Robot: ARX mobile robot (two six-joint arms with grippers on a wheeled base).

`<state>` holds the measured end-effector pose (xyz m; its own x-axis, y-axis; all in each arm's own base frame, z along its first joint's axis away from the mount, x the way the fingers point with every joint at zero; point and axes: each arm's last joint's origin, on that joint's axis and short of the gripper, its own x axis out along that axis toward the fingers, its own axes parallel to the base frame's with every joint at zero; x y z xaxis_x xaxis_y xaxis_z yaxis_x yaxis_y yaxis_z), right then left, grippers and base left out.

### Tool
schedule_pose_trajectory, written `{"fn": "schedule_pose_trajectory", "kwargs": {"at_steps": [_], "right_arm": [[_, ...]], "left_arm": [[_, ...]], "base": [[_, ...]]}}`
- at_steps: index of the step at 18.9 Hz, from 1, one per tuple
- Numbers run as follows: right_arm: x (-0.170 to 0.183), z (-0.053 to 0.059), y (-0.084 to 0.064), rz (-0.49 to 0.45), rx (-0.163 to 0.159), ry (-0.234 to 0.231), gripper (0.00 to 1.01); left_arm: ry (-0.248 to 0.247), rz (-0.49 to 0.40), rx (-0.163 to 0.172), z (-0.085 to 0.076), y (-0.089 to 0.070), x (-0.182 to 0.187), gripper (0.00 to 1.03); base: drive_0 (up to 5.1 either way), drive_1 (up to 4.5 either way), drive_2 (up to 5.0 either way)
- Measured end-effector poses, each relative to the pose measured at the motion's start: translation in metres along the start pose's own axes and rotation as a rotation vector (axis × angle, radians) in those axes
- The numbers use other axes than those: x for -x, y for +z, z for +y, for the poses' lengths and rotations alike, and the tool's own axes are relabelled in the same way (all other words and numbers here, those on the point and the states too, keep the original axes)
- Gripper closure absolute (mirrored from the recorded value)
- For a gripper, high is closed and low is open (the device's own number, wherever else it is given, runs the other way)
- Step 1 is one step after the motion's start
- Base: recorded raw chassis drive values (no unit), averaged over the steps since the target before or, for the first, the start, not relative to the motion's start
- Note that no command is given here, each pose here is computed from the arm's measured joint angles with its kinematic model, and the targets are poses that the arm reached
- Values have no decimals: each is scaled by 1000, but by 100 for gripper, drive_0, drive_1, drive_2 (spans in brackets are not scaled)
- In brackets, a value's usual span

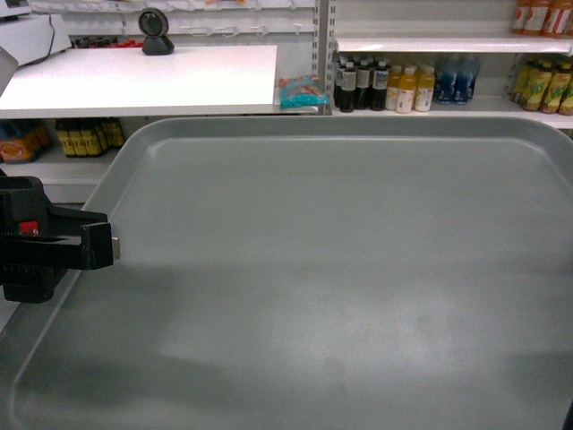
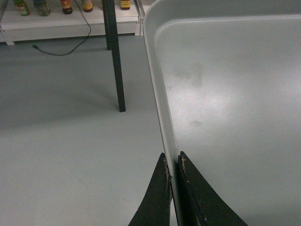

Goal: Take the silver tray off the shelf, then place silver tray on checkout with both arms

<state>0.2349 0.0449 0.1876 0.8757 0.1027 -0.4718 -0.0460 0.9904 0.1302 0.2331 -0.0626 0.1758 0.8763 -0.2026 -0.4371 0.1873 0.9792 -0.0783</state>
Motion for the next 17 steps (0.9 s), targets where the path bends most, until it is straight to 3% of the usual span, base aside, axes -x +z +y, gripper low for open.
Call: {"fn": "schedule_pose_trajectory", "kwargs": {"at_steps": [17], "right_arm": [[0, 0, 0, 1, 0, 0, 98]], "left_arm": [[0, 0, 0, 0, 0, 0, 100]], "base": [[-478, 228, 228]]}}
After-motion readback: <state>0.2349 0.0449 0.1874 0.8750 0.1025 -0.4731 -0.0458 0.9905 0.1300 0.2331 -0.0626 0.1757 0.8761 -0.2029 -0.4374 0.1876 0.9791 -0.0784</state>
